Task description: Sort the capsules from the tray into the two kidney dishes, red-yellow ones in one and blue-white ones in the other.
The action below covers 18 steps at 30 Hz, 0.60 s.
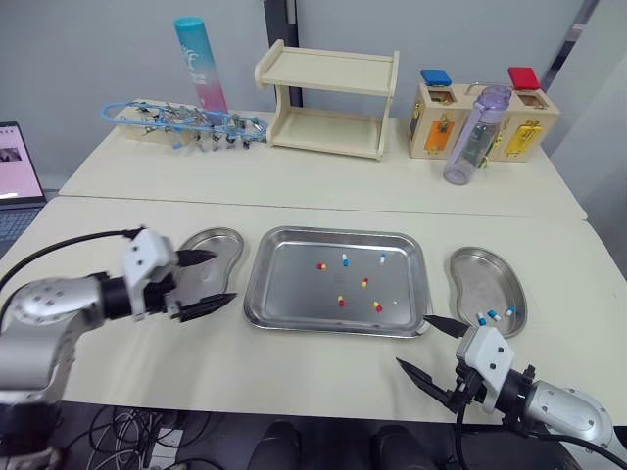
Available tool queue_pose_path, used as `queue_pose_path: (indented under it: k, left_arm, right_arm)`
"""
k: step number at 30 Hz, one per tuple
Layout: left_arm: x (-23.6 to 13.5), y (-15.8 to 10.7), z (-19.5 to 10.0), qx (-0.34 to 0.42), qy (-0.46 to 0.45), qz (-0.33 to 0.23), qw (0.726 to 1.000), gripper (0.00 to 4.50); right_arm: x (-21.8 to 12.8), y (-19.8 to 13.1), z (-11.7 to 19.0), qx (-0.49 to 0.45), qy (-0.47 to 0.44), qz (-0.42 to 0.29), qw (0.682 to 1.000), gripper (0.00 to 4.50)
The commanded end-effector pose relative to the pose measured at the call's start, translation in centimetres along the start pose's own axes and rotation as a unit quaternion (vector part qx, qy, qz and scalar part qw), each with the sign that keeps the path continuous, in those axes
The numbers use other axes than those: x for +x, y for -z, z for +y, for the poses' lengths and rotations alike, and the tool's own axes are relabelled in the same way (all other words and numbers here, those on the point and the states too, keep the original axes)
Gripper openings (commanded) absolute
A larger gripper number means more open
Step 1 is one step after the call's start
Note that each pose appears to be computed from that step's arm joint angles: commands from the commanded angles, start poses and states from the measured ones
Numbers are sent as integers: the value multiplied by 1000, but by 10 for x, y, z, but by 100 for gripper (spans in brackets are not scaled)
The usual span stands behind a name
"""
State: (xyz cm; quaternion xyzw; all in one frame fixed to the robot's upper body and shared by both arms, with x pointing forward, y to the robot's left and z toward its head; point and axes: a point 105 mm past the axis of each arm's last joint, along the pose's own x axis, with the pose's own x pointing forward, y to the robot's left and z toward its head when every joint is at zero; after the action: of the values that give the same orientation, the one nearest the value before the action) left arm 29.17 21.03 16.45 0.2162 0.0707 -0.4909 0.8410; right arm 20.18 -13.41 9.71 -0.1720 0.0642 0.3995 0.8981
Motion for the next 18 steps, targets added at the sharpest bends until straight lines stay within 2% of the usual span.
queue_pose_path:
  k: [1, 2, 8, 12, 18]
  left_arm:
    - [28, -4, -6, 39, 74, -8, 996, 408]
    - [36, -5, -4, 46, 87, -12, 995, 388]
    - [82, -10, 8, 62, 118, -20, 991, 201]
    - [117, -9, 15, 71, 147, -6, 987, 201]
    - [137, 0, 22, 90, 169, 35, 981, 201]
  right_arm:
    - [1, -12, 0, -6, 4, -20, 1000, 450]
    - [1, -13, 0, -4, 7, -22, 1000, 450]
    - [2, -16, 2, 1, 8, -23, 1000, 450]
    - [3, -21, 4, 5, 10, -25, 1000, 450]
    - [5, -24, 9, 12, 9, -27, 1000, 450]
